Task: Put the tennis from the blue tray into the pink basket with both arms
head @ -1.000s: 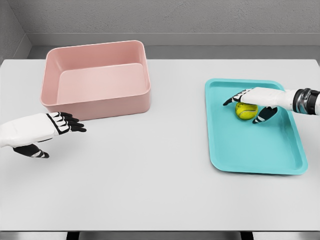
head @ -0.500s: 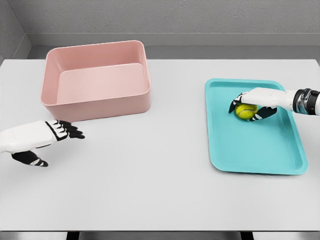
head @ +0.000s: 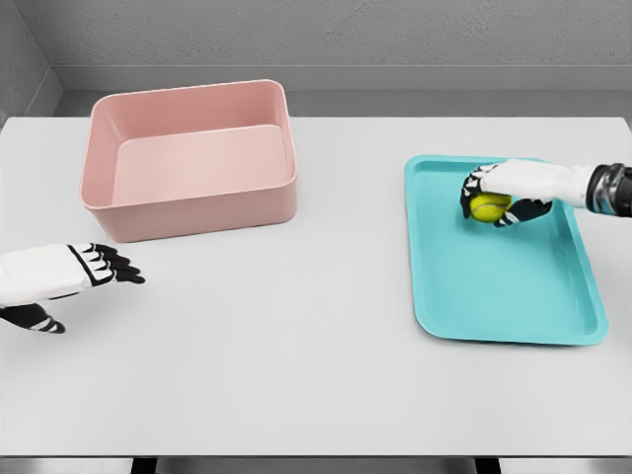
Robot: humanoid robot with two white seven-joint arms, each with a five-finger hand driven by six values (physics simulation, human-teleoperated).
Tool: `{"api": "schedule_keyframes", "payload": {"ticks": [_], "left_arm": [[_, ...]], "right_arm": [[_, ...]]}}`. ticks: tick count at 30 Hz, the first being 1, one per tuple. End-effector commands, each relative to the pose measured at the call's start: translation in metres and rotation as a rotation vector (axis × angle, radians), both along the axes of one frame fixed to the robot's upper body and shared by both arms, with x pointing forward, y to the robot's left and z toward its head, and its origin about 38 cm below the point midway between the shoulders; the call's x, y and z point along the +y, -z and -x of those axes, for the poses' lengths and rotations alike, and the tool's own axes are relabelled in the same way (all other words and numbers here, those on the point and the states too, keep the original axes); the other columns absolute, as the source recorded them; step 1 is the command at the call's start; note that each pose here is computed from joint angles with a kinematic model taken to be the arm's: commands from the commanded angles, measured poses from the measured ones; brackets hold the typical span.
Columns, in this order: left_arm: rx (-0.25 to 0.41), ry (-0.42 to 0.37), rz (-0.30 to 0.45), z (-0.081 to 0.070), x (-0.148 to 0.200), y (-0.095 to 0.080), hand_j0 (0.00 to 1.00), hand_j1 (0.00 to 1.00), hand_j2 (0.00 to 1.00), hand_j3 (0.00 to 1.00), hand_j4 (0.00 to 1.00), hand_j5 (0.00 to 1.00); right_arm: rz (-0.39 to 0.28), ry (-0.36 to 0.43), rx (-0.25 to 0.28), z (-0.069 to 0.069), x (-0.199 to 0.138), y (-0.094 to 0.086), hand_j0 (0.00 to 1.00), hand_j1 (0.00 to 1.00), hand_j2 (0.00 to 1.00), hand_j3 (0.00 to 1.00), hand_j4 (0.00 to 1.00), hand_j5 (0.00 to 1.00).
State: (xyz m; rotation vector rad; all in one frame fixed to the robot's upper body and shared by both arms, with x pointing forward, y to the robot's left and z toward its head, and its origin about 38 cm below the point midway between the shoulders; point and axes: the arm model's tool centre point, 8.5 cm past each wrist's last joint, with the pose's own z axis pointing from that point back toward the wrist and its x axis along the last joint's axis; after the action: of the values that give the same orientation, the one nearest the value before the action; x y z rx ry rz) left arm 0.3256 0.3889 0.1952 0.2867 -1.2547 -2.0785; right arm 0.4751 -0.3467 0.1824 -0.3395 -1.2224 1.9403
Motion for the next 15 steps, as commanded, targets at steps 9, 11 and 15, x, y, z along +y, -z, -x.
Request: {"api": "schedule_keyframes", "payload": {"ticks": [9, 11, 15], "left_arm": [[-0.003, 0.002, 0.000, -0.001, -0.001, 0.001, 1.00, 1.00, 1.00, 1.00, 1.00, 1.00], [-0.002, -0.002, 0.001, -0.001, 0.000, 0.001, 1.00, 1.00, 1.00, 1.00, 1.00, 1.00], [-0.002, -0.005, -0.002, -0.001, 0.001, 0.001, 1.00, 1.00, 1.00, 1.00, 1.00, 1.00]], "right_arm": [[0.046, -0.203, -0.142, 0.036, 0.036, -0.054, 0.28, 0.28, 0.28, 0.28, 0.28, 0.28], [0.059, -0.277, -0.172, 0.049, 0.055, -0.061, 0.28, 0.28, 0.28, 0.28, 0.28, 0.28], [0.042, -0.390, -0.217, 0.068, 0.089, -0.071, 0.24, 0.24, 0.24, 0.24, 0.24, 0.24]]}}
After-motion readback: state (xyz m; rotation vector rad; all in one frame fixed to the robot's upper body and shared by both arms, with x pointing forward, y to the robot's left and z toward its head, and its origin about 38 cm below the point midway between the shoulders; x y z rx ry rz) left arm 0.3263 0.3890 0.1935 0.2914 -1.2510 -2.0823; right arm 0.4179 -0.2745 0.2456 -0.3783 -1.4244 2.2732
